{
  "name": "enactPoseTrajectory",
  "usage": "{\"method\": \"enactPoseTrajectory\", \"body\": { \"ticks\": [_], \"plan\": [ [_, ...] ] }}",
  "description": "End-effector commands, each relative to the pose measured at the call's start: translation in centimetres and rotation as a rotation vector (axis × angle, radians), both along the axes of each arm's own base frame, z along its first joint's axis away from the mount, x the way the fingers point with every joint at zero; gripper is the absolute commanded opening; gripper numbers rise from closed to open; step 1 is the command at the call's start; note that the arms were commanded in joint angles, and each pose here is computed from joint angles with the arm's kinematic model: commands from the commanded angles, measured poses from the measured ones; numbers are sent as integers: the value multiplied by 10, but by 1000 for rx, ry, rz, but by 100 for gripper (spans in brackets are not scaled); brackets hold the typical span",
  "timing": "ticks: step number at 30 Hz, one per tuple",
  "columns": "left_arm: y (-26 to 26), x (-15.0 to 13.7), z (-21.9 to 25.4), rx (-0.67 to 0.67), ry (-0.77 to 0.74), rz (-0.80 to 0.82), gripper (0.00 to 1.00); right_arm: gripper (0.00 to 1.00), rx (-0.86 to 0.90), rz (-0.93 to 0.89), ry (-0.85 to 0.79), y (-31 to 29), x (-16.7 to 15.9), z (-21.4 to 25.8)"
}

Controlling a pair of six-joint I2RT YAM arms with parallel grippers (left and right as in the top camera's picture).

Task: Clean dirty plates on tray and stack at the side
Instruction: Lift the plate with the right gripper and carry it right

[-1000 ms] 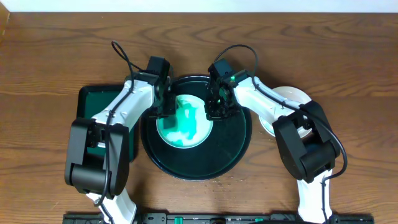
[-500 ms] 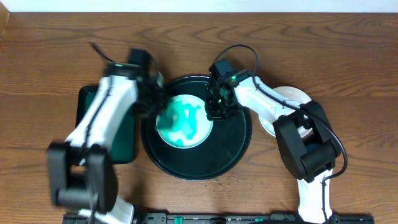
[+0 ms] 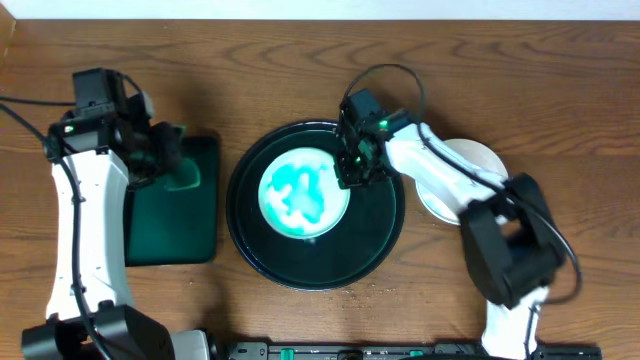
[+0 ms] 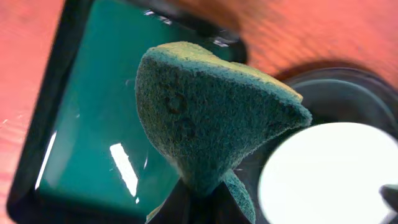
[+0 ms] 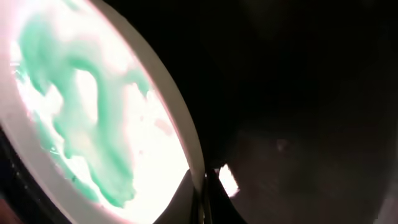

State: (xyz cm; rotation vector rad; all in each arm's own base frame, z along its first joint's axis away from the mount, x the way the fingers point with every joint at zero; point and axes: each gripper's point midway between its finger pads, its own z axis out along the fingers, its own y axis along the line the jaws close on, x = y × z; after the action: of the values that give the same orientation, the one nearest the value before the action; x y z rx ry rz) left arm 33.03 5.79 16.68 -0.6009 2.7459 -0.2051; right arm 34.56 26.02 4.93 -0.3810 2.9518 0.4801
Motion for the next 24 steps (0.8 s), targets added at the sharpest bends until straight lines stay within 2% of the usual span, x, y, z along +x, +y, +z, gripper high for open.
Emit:
{"method": "enactPoseTrajectory", "body": {
  "ticks": [1, 7, 16, 24],
  "plan": [
    [10, -5, -9, 12, 31, 26, 7, 1, -143, -30, -260, -23, 21, 57],
    [11, -5, -15, 6, 51, 28, 7, 1, -393, -48, -555, -50, 23, 122],
    [11, -5, -16, 6, 53, 28, 7, 1, -753, -53, -940, -46, -6, 197],
    [11, -5, -16, 6, 53, 28, 7, 1, -880, -76, -1153, -30, -31, 237]
  ]
}}
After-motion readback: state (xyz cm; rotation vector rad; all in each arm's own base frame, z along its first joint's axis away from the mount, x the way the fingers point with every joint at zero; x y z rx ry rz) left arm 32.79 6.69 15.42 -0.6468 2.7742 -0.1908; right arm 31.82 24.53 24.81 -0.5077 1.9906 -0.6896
